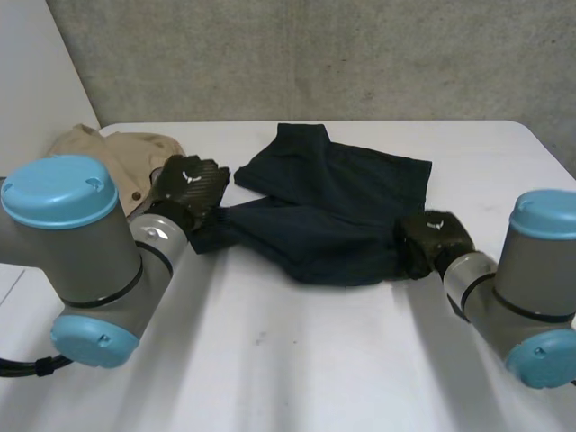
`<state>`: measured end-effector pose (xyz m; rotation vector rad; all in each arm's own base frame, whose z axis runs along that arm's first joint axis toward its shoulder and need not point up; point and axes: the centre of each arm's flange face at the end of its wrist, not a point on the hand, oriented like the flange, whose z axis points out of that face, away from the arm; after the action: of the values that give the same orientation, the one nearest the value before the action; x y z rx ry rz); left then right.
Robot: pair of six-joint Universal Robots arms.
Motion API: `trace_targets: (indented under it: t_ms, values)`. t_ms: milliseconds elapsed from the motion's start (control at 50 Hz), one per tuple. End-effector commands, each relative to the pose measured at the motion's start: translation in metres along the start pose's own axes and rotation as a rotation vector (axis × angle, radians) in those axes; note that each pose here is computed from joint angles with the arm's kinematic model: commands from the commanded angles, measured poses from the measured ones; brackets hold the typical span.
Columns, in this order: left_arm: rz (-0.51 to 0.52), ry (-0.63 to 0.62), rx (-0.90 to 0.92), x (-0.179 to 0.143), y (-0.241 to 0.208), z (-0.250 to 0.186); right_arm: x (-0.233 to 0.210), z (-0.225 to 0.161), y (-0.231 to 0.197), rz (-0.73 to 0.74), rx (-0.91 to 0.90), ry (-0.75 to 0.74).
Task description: Fold the laundry.
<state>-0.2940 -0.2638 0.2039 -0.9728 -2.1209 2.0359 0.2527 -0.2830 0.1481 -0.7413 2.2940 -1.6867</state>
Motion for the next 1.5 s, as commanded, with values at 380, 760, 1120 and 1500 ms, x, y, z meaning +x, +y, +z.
trace_targets:
  t_ms: [380, 760, 1120, 1500]
  values:
    - [0.377, 0.450, -0.420, 0.043, 0.014, -0.173, 0.006, -0.130, -0.040, -0.570, -0.385, -0.306]
    - [0.275, 0.051, 0.117, 0.051, -0.008, 0.058, 0.045, -0.012, -0.043, -0.426, -0.082, 0.071]
    - [0.246, -0.104, 0.368, 0.050, 0.028, 0.172, 0.066, 0.106, -0.037, -0.478, 0.104, 0.320]
    - [0.163, -0.085, 0.393, 0.040, -0.003, 0.106, 0.051, 0.020, -0.092, -0.325, 0.134, 0.279]
